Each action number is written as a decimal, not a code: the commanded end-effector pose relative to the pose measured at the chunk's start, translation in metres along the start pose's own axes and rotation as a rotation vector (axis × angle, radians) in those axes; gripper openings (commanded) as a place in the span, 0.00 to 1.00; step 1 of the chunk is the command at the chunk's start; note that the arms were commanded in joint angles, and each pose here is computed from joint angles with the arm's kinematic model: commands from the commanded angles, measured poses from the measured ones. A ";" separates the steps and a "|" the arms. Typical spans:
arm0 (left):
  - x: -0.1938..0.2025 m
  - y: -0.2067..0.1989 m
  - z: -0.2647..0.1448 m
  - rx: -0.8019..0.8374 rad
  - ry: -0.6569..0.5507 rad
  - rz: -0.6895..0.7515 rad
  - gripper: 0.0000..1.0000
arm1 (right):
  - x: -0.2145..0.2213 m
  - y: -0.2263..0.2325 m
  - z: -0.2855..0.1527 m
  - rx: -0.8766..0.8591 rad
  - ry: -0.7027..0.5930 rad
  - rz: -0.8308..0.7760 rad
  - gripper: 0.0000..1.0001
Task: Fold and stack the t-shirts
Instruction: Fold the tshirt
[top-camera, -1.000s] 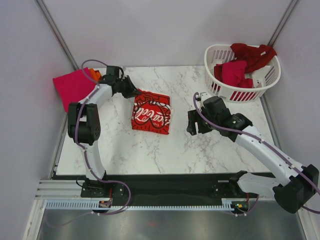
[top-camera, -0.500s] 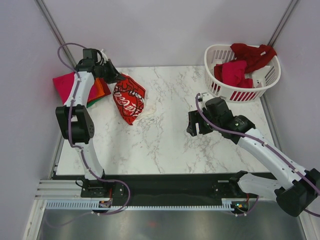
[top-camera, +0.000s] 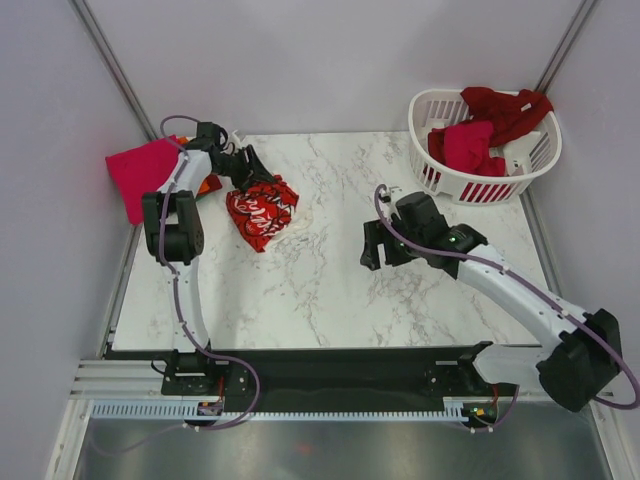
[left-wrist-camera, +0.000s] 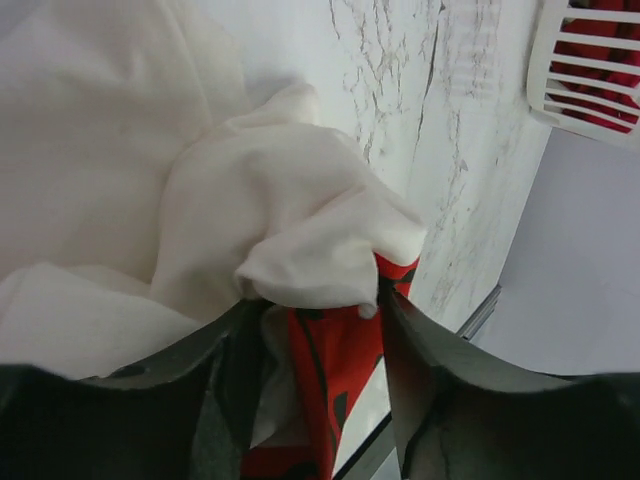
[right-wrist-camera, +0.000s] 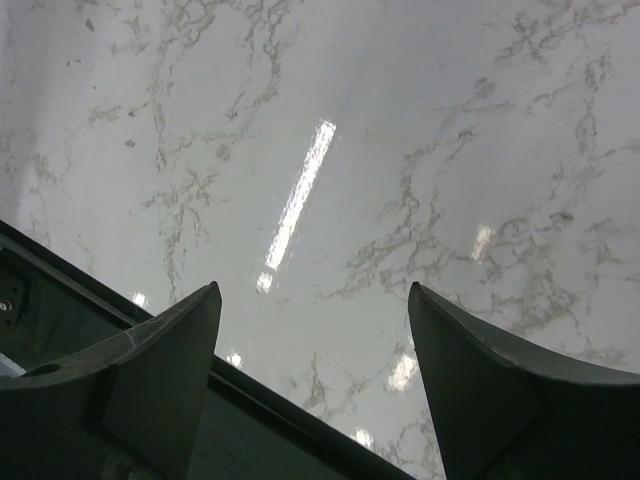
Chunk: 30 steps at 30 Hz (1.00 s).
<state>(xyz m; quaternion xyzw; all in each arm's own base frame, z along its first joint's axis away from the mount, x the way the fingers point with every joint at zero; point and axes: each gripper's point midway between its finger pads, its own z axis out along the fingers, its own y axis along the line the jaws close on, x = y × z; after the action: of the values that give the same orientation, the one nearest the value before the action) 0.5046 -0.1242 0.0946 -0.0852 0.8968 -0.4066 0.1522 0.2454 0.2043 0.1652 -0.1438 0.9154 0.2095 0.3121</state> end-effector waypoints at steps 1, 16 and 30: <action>-0.022 -0.013 -0.007 -0.032 -0.050 0.086 0.58 | -0.028 0.023 0.029 -0.105 -0.059 0.035 0.84; -0.019 -0.065 -0.157 -0.636 -0.485 0.316 0.86 | -0.182 0.059 0.245 -0.357 -0.173 0.136 0.82; 0.132 -0.051 -0.174 -0.538 -0.459 0.248 0.80 | -0.180 0.049 0.330 -0.350 -0.177 0.228 0.78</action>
<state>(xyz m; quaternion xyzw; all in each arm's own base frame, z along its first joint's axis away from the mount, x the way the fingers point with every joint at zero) 0.3322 -0.0649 0.1970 -0.0876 0.9361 -0.0831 0.3305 0.5326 0.4076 0.0480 -0.0700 0.8572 0.3921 0.3264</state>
